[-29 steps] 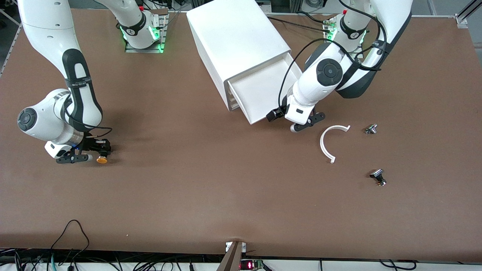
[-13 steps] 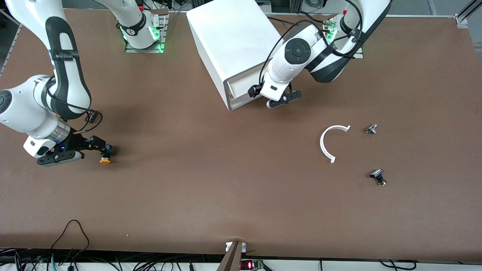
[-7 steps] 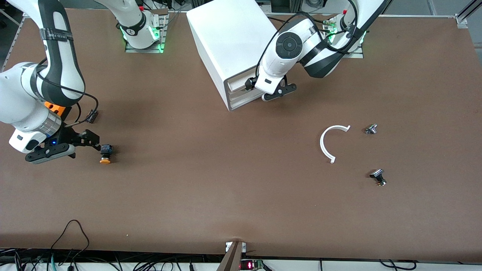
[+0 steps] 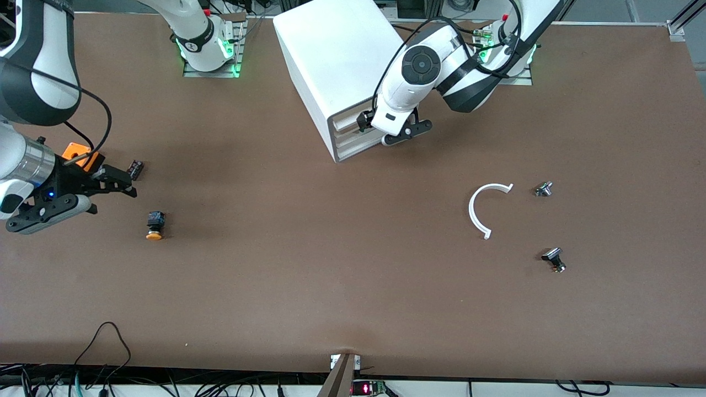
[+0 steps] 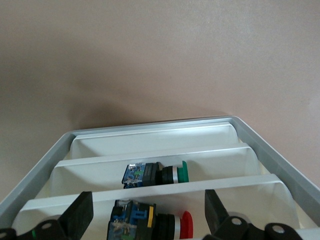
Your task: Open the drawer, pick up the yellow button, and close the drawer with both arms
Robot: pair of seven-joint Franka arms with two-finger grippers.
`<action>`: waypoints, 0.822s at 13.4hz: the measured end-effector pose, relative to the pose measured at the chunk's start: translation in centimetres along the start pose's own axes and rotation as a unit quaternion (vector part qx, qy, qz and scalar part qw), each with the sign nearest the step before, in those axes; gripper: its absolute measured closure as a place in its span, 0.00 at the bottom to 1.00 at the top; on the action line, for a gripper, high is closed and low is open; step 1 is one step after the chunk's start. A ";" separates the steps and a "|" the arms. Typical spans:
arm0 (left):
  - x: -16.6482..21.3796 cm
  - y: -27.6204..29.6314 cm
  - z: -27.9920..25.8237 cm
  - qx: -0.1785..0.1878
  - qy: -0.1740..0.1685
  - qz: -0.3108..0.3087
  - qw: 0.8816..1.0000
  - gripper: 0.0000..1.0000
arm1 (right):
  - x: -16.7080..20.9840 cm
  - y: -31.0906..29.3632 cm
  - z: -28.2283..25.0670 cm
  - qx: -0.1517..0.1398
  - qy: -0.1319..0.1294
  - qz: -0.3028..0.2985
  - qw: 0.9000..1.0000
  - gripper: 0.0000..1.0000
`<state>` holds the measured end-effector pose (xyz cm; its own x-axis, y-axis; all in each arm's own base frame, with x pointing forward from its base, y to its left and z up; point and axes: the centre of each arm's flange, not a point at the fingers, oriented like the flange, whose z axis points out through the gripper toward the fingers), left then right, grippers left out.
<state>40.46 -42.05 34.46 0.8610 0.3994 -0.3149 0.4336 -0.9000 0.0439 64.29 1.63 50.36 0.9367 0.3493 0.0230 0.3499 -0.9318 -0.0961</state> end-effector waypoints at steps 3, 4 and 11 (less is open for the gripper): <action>0.2 0.0 -0.6 0.001 -0.005 0.003 1.000 0.01 | 0.4 -4.0 -3.1 -0.002 -0.019 0.032 0.999 0.01; 0.5 0.2 -1.5 0.005 -0.007 0.008 1.000 0.01 | 0.3 -5.1 -4.8 0.001 -0.011 0.034 0.999 0.01; 7.2 -3.4 -13.2 0.093 0.016 0.042 0.995 0.01 | -6.2 -9.5 -12.5 -0.052 -0.043 0.121 0.990 0.01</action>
<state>48.75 -33.83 44.57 0.9014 0.3247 -0.2864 0.3061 -0.9457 -0.1090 55.34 7.07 63.60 0.9903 0.1177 -0.0732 0.1191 -0.9928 0.0149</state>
